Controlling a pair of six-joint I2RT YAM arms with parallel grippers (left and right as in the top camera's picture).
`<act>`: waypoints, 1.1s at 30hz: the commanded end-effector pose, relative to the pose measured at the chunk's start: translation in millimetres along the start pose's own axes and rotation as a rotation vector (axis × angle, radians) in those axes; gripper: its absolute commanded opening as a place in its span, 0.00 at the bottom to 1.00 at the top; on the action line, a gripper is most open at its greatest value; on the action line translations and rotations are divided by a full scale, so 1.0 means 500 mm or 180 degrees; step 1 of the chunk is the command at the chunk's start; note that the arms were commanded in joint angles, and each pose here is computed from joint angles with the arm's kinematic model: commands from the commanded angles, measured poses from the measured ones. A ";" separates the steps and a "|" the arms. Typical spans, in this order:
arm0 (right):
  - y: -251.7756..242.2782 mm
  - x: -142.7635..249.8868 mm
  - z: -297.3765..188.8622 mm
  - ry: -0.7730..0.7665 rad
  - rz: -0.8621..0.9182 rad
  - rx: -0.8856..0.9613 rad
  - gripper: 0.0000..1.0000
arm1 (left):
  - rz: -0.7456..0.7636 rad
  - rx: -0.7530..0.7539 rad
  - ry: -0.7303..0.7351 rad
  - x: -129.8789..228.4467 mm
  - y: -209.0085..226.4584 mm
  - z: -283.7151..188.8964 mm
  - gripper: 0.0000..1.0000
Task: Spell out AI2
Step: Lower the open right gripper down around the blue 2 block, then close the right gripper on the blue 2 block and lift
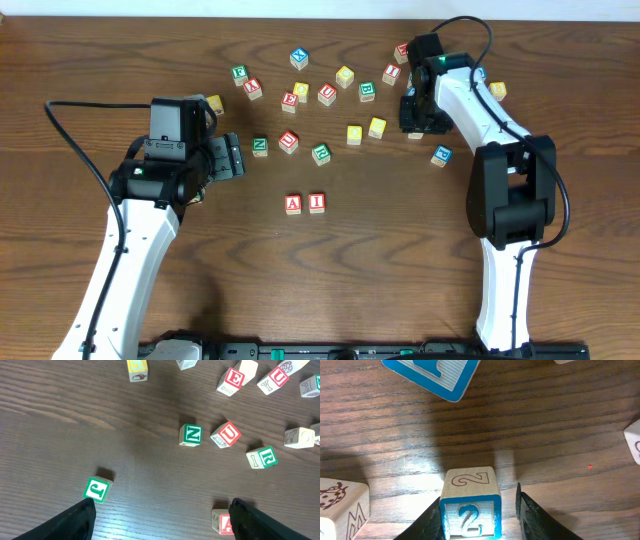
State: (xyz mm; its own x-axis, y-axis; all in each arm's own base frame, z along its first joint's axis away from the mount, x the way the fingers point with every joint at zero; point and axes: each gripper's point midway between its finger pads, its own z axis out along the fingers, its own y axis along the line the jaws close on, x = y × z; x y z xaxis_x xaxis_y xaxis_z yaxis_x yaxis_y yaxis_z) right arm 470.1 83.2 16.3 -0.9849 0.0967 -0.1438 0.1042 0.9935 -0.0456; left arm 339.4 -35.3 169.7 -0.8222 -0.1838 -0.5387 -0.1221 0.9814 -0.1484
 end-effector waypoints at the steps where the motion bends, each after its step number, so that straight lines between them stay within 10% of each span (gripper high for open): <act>1: -0.008 -0.015 -0.006 -0.0066 0.0015 0.0033 0.38 | 0.0031 -0.0037 -0.0052 -0.013 0.005 -0.005 0.84; 6: -0.008 -0.015 -0.006 -0.0069 0.0016 0.0033 0.16 | 0.0029 -0.0037 -0.0052 -0.013 0.005 -0.005 0.84; 33: -0.011 -0.008 -0.017 -0.0002 0.0010 0.0050 0.16 | 0.0029 -0.0043 -0.0029 -0.010 0.006 -0.005 0.84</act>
State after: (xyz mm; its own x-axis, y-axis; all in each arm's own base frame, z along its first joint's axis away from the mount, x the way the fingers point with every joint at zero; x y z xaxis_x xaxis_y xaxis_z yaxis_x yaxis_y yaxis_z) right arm 466.0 81.3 17.6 -0.9872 0.0960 -0.1276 0.1040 0.9929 -0.0572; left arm 338.6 -35.2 169.1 -0.8244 -0.1835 -0.5354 -0.1227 0.9814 -0.1475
